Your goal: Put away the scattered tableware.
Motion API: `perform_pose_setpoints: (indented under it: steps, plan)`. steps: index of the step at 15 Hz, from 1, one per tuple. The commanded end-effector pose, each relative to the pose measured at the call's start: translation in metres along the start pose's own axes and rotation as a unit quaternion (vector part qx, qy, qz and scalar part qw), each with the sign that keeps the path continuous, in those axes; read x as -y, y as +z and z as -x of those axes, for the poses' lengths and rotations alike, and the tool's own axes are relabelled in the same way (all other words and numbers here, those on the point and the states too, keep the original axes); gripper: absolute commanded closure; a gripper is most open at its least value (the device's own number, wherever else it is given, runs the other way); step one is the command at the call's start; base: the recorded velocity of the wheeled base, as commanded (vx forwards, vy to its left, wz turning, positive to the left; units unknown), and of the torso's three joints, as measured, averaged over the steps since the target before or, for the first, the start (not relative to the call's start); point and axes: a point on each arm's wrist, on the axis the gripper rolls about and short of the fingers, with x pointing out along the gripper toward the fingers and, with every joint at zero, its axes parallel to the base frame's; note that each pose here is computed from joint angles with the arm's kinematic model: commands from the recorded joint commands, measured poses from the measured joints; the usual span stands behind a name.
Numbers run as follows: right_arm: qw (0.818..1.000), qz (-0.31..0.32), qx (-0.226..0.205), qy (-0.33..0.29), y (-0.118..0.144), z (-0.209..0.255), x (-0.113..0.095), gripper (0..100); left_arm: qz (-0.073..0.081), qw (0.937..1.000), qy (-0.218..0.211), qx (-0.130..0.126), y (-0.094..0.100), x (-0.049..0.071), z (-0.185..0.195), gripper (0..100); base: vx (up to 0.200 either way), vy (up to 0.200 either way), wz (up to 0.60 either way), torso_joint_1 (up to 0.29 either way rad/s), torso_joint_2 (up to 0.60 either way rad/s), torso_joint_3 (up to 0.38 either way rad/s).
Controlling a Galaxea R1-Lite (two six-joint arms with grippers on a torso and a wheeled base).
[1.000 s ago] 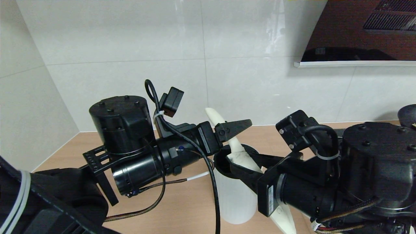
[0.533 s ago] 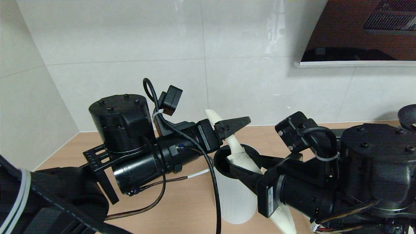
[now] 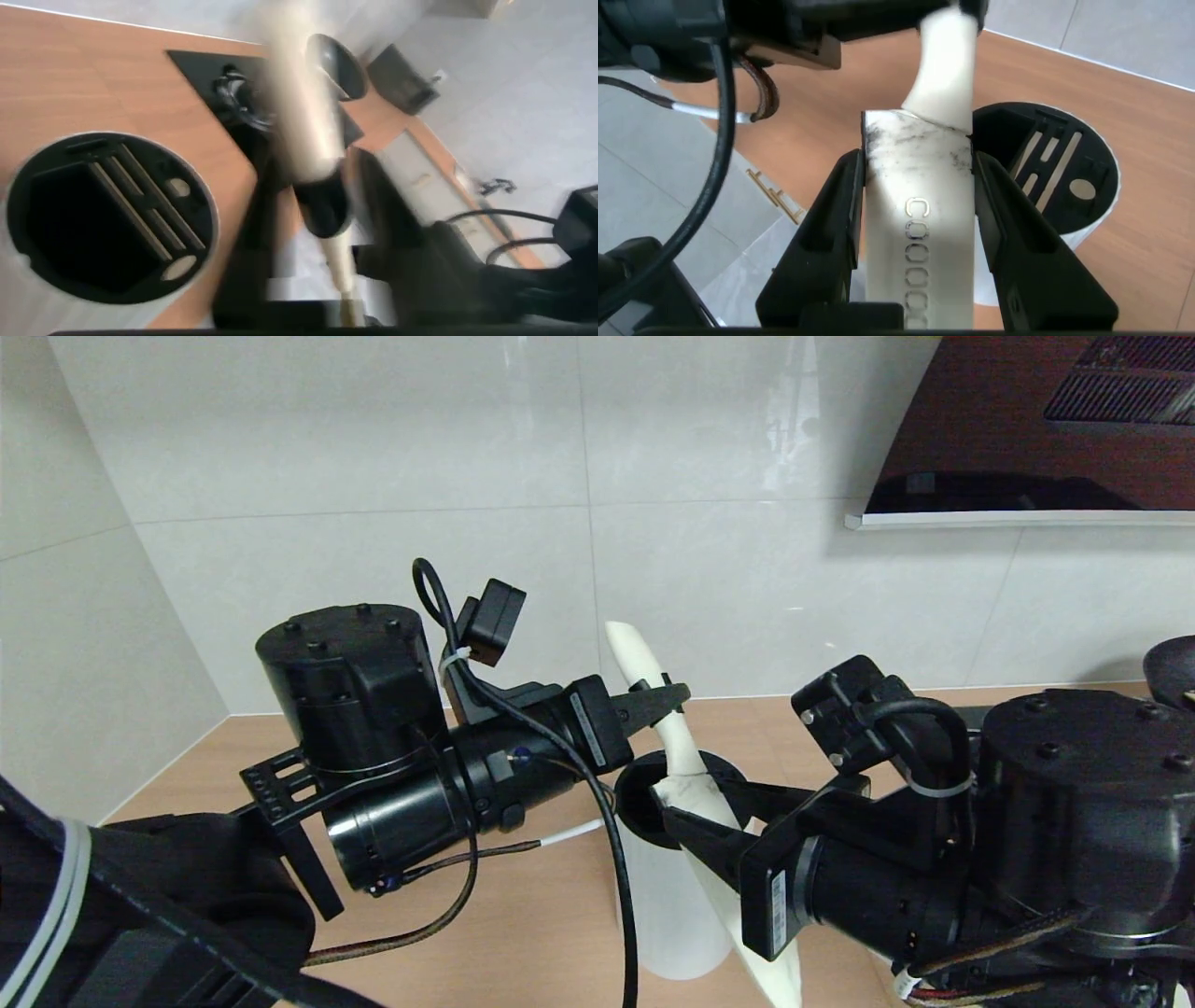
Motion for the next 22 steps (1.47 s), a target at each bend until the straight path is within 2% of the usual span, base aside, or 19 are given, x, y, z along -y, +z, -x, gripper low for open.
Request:
perform_pose_setpoints:
  steps: [1, 11, 12, 17, 19, 20, 21, 22]
  plan:
    - [1.0, -0.001, 0.003, 0.001, 0.002, 0.002, 0.0, 100, 0.0, 1.0, 0.0, 0.002, 0.001, 0.0, 0.001, 100, 0.0, 0.0, 0.0, 0.0, 0.0, 0.0]
    - [1.0, -0.002, 0.007, -0.011, 0.003, 0.001, 0.002, 100, 0.002, 1.0, -0.001, 0.006, 0.003, 0.001, 0.002, 100, 0.0, 0.0, 0.0, 0.0, 0.0, 0.0]
    - [1.0, -0.003, 0.008, -0.011, 0.004, 0.001, 0.002, 0, 0.002, 1.0, 0.0, 0.007, 0.003, 0.001, 0.002, 100, 0.0, 0.0, 0.0, 0.0, 0.0, 0.0]
    - [1.0, -0.008, 0.024, -0.012, 0.007, 0.002, 0.003, 0, 0.002, 0.9999, -0.001, 0.012, 0.006, 0.002, 0.002, 100, 0.0, 0.0, 0.0, 0.0, 0.0, 0.0]
    - [0.999, -0.011, 0.036, -0.022, 0.013, 0.006, 0.009, 0, -0.002, 0.9996, -0.003, 0.029, 0.016, 0.004, 0.008, 100, 0.0, 0.0, 0.0, 0.0, 0.0, 0.0]
    - [0.996, -0.005, 0.06, -0.059, 0.025, 0.013, 0.029, 0, -0.007, 0.9986, -0.002, 0.053, 0.029, 0.004, 0.018, 100, 0.0, 0.0, 0.0, 0.0, 0.0, 0.0]
    - [0.994, -0.001, 0.072, -0.081, 0.031, 0.017, 0.042, 0, -0.009, 0.9981, -0.003, 0.062, 0.034, 0.006, 0.022, 100, 0.0, 0.0, 0.0, 0.0, 0.0, 0.0]
    - [0.987, 0.006, 0.097, -0.127, 0.044, 0.028, 0.074, 0, -0.019, 0.995, -0.004, 0.098, 0.054, 0.009, 0.034, 100, 0.0, 0.0, 0.0, 0.0, 0.0, 0.0]
